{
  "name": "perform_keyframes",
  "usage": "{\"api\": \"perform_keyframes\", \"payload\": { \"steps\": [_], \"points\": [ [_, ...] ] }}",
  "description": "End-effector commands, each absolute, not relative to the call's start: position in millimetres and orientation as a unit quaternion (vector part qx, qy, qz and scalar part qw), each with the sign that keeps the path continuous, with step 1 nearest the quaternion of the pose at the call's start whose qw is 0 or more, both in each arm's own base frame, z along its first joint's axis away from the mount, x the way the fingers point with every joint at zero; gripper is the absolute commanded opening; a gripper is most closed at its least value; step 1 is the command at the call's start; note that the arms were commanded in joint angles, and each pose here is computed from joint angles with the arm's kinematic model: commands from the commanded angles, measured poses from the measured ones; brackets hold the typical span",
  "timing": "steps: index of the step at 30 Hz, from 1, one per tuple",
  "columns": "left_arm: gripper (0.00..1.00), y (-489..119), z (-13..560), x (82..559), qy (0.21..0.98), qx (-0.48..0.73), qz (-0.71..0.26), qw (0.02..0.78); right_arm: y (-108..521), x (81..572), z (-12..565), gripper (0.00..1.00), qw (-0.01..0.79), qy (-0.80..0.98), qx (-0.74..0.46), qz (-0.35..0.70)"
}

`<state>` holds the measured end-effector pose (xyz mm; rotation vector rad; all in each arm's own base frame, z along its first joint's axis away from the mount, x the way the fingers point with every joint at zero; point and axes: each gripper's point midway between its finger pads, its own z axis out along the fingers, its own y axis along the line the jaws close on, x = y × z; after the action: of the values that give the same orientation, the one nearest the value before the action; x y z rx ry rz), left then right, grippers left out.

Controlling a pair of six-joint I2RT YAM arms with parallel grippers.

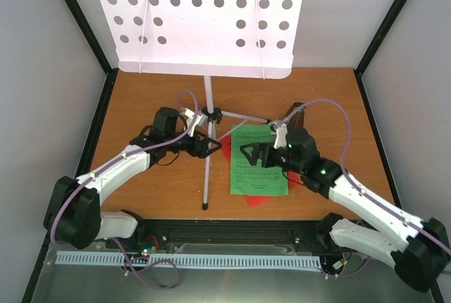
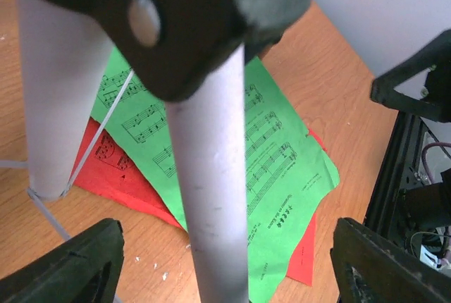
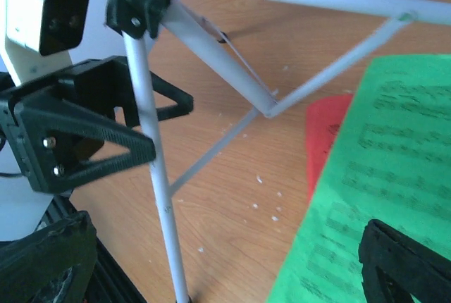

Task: Pack up the instrument practice props

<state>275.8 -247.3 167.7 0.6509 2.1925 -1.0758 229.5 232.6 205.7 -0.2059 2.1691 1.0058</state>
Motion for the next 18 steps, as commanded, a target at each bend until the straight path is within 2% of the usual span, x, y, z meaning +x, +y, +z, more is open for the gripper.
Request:
{"api": "perform_keyframes", "payload": {
  "steps": [1,3,4,6,12,16,18],
  "points": [
    [0.83,-246.8,200.5,281.1,0.809,0.279,-0.39,0.34,272.1,253.7,259.8,0.99,0.404,0.789,-0.134,0.442],
    [0.8,-243.7,199.4,283.2,0.813,0.265,-0.388,0.343,282.0,269.7,262.4,0.94,0.412,0.79,-0.136,0.434],
    [0.75,-242.7,195.9,282.3,0.817,0.254,-0.392,0.339,286.5,278.0,261.8,0.88,0.413,0.793,-0.135,0.428],
    [0.68,-244.6,192.4,276.5,0.811,0.252,-0.409,0.335,299.3,291.9,268.8,0.83,0.416,0.788,-0.141,0.431],
    [0.52,-247.8,192.0,268.1,0.796,0.279,-0.421,0.333,335.5,318.3,254.8,0.68,0.381,0.791,-0.142,0.458],
    [0.33,-244.2,186.2,275.5,0.806,0.281,-0.396,0.339,346.5,323.1,246.1,0.56,0.364,0.784,-0.126,0.487],
    [0.27,-241.8,185.3,277.5,0.808,0.28,-0.386,0.346,348.9,322.8,238.1,0.53,0.354,0.785,-0.12,0.495]
  ]
}}
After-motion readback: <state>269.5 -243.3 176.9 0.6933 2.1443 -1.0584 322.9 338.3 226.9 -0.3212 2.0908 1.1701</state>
